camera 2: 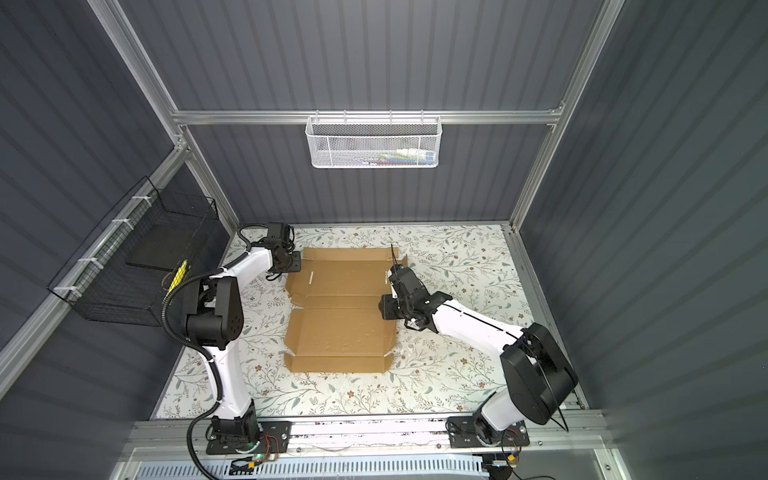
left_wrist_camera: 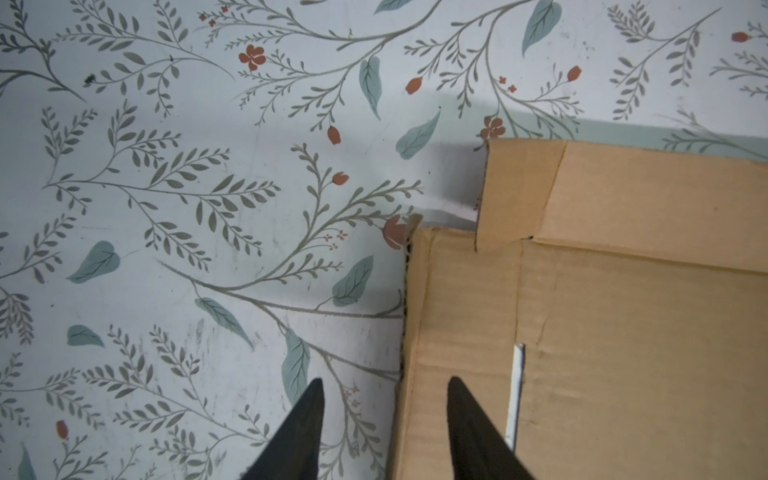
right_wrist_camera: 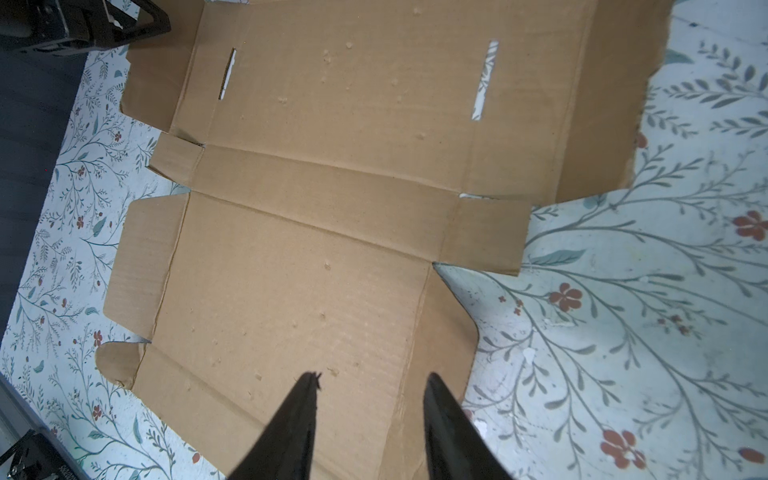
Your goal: Fold the paper box
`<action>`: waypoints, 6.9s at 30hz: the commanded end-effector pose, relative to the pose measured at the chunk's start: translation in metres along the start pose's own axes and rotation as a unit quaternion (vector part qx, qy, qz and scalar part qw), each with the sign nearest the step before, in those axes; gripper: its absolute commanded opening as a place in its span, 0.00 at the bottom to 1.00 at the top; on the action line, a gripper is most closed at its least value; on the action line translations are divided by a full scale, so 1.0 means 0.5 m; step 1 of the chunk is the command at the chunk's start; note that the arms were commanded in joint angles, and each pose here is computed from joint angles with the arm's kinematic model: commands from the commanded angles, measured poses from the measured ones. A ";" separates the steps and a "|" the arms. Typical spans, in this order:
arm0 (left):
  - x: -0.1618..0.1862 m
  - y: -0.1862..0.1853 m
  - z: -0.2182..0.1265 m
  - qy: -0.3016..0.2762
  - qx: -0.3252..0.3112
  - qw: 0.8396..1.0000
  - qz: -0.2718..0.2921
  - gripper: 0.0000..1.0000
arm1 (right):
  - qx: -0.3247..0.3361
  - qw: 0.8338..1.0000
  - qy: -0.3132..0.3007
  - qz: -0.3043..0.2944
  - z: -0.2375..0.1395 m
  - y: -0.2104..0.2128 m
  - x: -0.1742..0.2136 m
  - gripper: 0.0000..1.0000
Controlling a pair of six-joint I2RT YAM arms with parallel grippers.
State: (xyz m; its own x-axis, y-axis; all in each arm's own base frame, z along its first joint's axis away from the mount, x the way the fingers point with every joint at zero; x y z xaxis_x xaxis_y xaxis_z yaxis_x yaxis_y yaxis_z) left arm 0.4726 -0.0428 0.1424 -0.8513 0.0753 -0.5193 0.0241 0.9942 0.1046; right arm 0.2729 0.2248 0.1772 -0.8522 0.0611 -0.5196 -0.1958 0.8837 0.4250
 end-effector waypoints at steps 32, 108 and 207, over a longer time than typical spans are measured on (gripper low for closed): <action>0.033 -0.015 0.062 0.040 0.034 0.999 0.000 0.04 | -0.007 1.000 0.014 0.016 0.027 -0.007 0.007 0.44; 0.217 -0.086 -0.272 -0.306 0.125 0.942 -0.051 0.00 | -0.109 0.887 -0.115 0.433 0.062 0.064 -0.205 0.73; 0.257 -0.154 -0.335 -0.435 0.134 0.890 -0.008 0.00 | -0.154 0.801 -0.102 0.570 0.134 0.042 -0.284 0.28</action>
State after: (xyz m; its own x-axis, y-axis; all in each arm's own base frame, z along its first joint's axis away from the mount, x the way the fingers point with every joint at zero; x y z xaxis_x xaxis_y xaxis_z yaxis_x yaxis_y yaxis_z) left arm 0.2717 -0.1196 0.1977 -0.1870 0.0204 -0.9822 0.2420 0.9699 -0.0260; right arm 0.4169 0.2623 0.2158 -0.4700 0.8538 0.2241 0.5092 0.0549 0.8589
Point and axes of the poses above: each gripper's point midway between its finger pads, its own z axis out along the fingers, its own y axis along the line the jaws close on, x = y × z, the point moved 8 cm from there along -z, back along the fingers, and after that the axes turned 6 degrees about z, right-handed, at the moved point
